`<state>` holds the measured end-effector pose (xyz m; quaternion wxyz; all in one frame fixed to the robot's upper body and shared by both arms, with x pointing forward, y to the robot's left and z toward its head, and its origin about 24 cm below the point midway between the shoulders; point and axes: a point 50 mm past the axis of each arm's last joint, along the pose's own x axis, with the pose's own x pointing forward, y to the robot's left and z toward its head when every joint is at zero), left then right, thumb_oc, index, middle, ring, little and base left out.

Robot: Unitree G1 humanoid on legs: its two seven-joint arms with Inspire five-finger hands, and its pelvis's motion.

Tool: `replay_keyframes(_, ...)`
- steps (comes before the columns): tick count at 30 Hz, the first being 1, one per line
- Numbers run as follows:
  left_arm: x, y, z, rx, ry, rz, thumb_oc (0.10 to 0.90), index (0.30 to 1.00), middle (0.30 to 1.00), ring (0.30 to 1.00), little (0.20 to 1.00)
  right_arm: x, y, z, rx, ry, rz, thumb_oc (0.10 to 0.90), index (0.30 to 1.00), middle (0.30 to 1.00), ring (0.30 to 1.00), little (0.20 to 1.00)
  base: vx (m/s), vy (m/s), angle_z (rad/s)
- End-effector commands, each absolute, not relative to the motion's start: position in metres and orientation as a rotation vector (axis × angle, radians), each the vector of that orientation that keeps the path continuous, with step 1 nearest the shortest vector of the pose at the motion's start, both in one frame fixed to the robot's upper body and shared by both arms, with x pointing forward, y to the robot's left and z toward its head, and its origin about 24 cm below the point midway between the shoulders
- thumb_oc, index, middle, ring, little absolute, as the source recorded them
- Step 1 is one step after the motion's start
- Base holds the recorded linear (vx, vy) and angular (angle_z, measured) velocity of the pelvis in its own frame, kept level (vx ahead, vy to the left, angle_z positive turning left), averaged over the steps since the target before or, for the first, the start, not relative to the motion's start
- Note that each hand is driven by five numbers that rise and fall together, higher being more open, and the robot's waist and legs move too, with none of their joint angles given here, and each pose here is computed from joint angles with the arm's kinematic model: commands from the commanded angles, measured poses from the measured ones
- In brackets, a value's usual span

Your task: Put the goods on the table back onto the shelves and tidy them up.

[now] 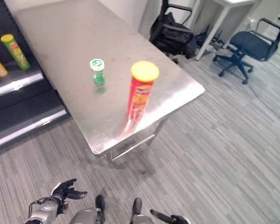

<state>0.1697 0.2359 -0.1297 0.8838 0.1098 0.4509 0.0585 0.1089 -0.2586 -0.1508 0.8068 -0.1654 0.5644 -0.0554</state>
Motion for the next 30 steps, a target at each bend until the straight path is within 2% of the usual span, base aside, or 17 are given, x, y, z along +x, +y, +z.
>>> replay_keyframes(1, 0.174, 0.228, -0.129, 0.234, 0.906, 0.097, 0.800, 0.900, 0.900, 0.900, 0.900, 0.108, -0.285, -0.141, -0.372, 1.172, -0.203, 0.800, 0.900, 0.900, 0.900, 0.900, 0.12, 0.393, -0.30)
replay_keyframes(6, 0.181, 0.233, -0.123, 0.275, 0.875, 0.069, 0.800, 0.900, 0.900, 0.900, 0.900, 0.113, -0.282, -0.140, -0.343, 1.143, -0.216, 0.800, 0.900, 0.900, 0.900, 0.900, 0.06, 0.380, 0.25)
replay_keyframes(15, 0.165, 0.266, -0.124, 0.291, 0.937, 0.181, 0.800, 0.900, 0.900, 0.900, 0.900, 0.143, -0.275, -0.130, -0.394, 1.037, -0.166, 0.800, 0.900, 0.900, 0.900, 0.900, 0.01, 0.162, -0.06)
replay_keyframes(20, 0.141, 0.275, -0.131, 0.267, 1.001, 0.242, 0.800, 0.900, 0.900, 0.900, 0.900, 0.145, -0.314, -0.109, -0.335, 0.941, -0.375, 0.800, 0.900, 0.900, 0.900, 0.900, 0.07, -0.055, 0.02)
replay_keyframes(21, 0.134, 0.273, -0.134, 0.244, 1.010, 0.246, 0.800, 0.900, 0.900, 0.900, 0.900, 0.143, -0.341, -0.092, -0.328, 0.875, -0.501, 0.800, 0.900, 0.900, 0.900, 0.900, 0.23, -0.134, -0.48)
replay_keyframes(22, 0.129, 0.267, -0.137, 0.224, 1.013, 0.242, 0.800, 0.900, 0.900, 0.900, 0.900, 0.147, -0.384, -0.052, -0.374, 0.714, -0.664, 0.800, 0.900, 0.900, 0.900, 0.900, 0.25, -0.128, -0.33)
replay_keyframes(23, 0.128, 0.263, -0.138, 0.219, 1.013, 0.232, 0.800, 0.900, 0.900, 0.900, 0.900, 0.151, -0.399, -0.031, -0.413, 0.639, -0.701, 0.800, 0.900, 0.900, 0.900, 0.900, 0.17, -0.069, -0.10)
replay_keyframes(24, 0.128, 0.263, -0.138, 0.219, 1.013, 0.231, 0.800, 0.900, 0.900, 0.900, 0.900, 0.151, -0.399, -0.031, -0.413, 0.639, -0.702, 0.800, 0.900, 0.900, 0.900, 0.900, 0.06, -0.034, -0.03)
replay_keyframes(26, 0.129, 0.259, -0.139, 0.220, 1.009, 0.215, 0.800, 0.900, 0.900, 0.900, 0.900, 0.164, -0.417, 0.012, -0.503, 0.481, -0.727, 0.800, 0.900, 0.900, 0.900, 0.900, 0.06, -0.052, -0.11)
replay_keyframes(27, 0.130, 0.256, -0.139, 0.221, 1.006, 0.199, 0.800, 0.900, 0.900, 0.900, 0.900, 0.182, -0.426, 0.066, -0.579, 0.274, -0.710, 0.800, 0.900, 0.900, 0.900, 0.900, 0.06, -0.055, -0.12)
replay_keyframes(28, 0.130, 0.256, -0.139, 0.221, 1.006, 0.197, 0.800, 0.900, 0.900, 0.900, 0.900, 0.181, -0.427, 0.066, -0.580, 0.274, -0.711, 0.800, 0.900, 0.900, 0.900, 0.900, 0.11, -0.088, -0.10)
replay_keyframes(29, 0.128, 0.256, -0.140, 0.228, 1.012, 0.177, 0.800, 0.900, 0.900, 0.900, 0.900, 0.204, -0.417, 0.136, -0.513, -0.057, -0.621, 0.800, 0.900, 0.900, 0.900, 0.900, 0.06, -0.053, -0.09)
replay_keyframes(30, 0.128, 0.256, -0.140, 0.228, 1.012, 0.176, 0.800, 0.900, 0.900, 0.900, 0.900, 0.203, -0.417, 0.136, -0.513, -0.057, -0.621, 0.800, 0.900, 0.900, 0.900, 0.900, 0.09, -0.070, -0.17)
